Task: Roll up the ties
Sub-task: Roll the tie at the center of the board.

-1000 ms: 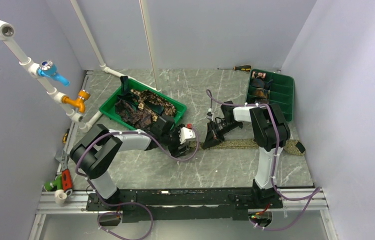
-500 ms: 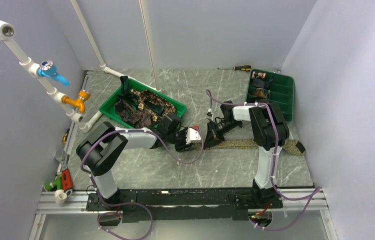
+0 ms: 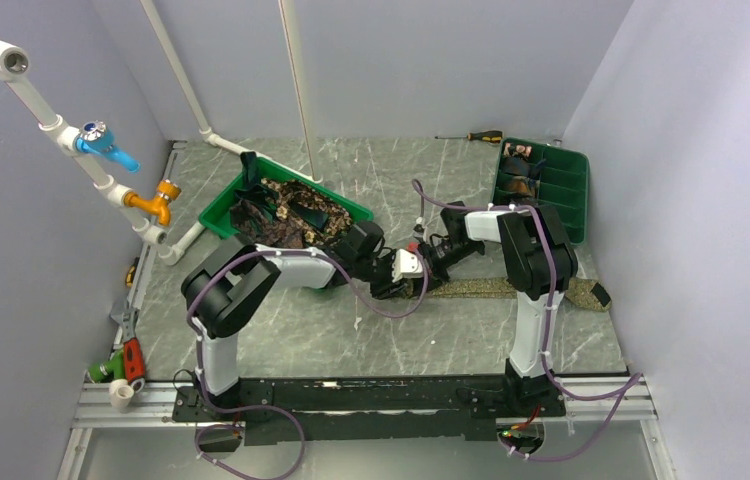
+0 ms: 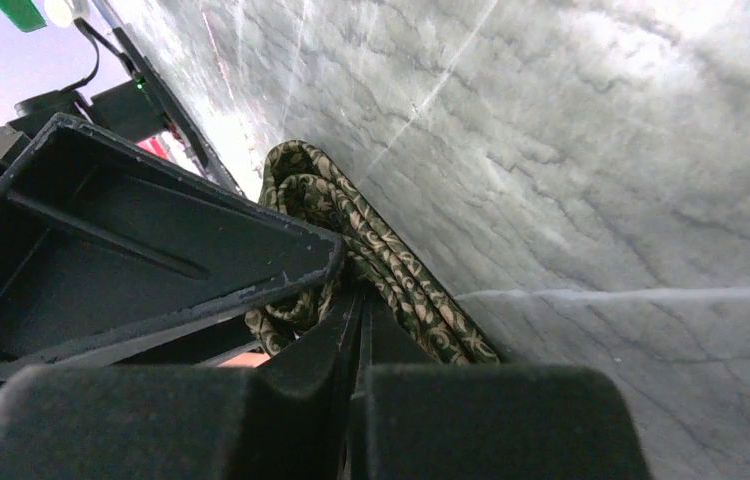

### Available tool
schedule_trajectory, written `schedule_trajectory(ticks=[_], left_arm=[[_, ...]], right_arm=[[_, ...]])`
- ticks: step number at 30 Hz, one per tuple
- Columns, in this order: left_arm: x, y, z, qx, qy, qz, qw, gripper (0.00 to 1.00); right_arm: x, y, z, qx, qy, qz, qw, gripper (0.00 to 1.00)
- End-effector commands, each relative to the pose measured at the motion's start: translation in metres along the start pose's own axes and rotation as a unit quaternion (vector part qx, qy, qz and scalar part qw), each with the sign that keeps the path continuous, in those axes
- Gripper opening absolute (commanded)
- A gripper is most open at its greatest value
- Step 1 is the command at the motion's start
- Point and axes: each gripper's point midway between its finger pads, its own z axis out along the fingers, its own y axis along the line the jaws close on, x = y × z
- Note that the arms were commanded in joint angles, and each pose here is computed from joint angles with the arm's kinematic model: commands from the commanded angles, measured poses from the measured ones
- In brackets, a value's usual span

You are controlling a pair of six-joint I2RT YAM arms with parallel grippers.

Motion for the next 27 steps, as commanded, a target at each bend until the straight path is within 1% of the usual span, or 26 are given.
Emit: schedule_trajectory(ticks=[1, 3, 5, 8, 13, 15, 18, 22, 24, 25, 27], left_arm=[[0.01, 0.004, 0.01, -0.008, 0.02, -0.023, 1.0, 0.43], [0.023, 0.0, 0.011, -0.004, 0.04, -0.025, 0.999, 0.44], [0.038, -0.004, 0.01, -0.003, 0.07, -0.034, 0.997, 0.43], [0.061, -0.009, 0.003, -0.002, 0.114, -0.043, 0.993, 0.37], [0.083, -0.024, -0.009, 0.011, 0.155, -0.051, 0.987, 0.33], [0.087, -0.027, -0.011, 0.013, 0.161, -0.054, 0.985, 0.33], [0.089, -0.028, -0.012, 0.011, 0.163, -0.057, 0.985, 0.33], [0.088, -0.027, -0.012, 0.01, 0.162, -0.058, 0.985, 0.33], [0.086, -0.026, -0.012, 0.008, 0.16, -0.057, 0.985, 0.34], [0.086, -0.026, -0.011, 0.008, 0.16, -0.059, 0.985, 0.34], [0.086, -0.024, -0.011, 0.007, 0.159, -0.059, 0.986, 0.34]], right_arm=[[-0.01, -0.038, 0.008, 0.08, -0.016, -0.028, 0.996, 0.0], [-0.012, -0.035, 0.006, 0.075, -0.021, -0.032, 0.996, 0.0], [-0.013, -0.028, 0.004, 0.065, -0.025, -0.038, 0.997, 0.01], [-0.017, -0.013, -0.004, 0.052, -0.037, -0.053, 0.997, 0.03], [-0.022, 0.017, -0.026, 0.029, -0.058, -0.081, 0.995, 0.14], [-0.022, 0.026, -0.036, 0.024, -0.064, -0.085, 0.994, 0.18], [-0.022, 0.03, -0.049, 0.032, -0.073, -0.082, 0.993, 0.22], [-0.015, 0.009, -0.053, 0.072, -0.066, -0.06, 0.993, 0.27], [-0.012, 0.0, -0.05, 0.084, -0.061, -0.047, 0.993, 0.33], [-0.01, -0.003, -0.048, 0.084, -0.056, -0.041, 0.994, 0.36], [-0.008, -0.005, -0.043, 0.077, -0.047, -0.029, 0.996, 0.38]])
